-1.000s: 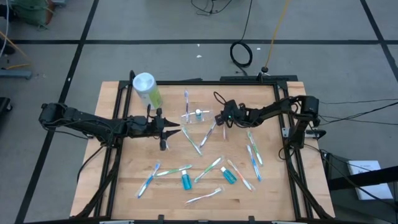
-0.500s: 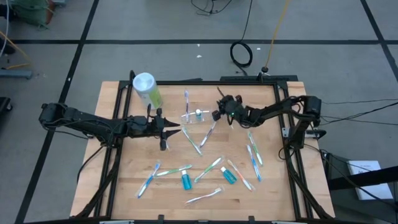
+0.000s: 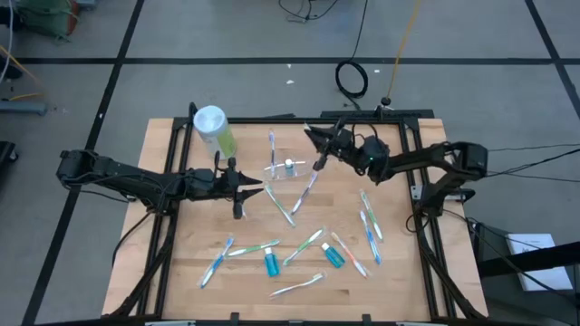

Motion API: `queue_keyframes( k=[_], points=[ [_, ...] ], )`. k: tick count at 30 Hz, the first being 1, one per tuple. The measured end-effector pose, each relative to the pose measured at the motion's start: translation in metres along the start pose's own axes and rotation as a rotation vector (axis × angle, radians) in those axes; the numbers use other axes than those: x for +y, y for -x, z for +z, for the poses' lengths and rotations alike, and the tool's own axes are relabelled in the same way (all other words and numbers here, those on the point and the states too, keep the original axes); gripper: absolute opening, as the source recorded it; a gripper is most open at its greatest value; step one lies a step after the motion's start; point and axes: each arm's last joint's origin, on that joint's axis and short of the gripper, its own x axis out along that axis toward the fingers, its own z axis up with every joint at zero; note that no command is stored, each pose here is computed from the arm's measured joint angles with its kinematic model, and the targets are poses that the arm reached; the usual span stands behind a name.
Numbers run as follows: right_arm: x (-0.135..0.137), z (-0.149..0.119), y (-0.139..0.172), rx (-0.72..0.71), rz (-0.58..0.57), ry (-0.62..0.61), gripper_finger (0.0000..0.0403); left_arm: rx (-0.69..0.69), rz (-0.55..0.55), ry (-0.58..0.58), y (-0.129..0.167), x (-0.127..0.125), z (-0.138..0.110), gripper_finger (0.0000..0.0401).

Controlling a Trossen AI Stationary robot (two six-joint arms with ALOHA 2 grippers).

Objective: Pick & Place toothbrushing station
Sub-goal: Put the orange toothbrush into the transparent organizer

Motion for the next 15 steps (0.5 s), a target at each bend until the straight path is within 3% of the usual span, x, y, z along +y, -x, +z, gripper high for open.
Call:
queue_keyframes(
  k=[4, 7, 15],
  points=[
    [-0.001, -0.014, -0.004, -0.064, -0.018, 0.039, 0.0014, 0.0, 0.001, -0.042, 0.0, 0.0, 0.0, 0.0113],
    [0.001, -0.029, -0.012, -0.085, -0.021, 0.002, 0.0021, -0.007, 0.0, -0.075, 0.0, 0.0, 0.001, 0.0113],
    [0.007, -0.065, -0.041, -0.046, -0.02, -0.021, 0.0017, -0.012, 0.001, -0.095, 0.0, 0.0, 0.001, 0.0113]
  ],
)
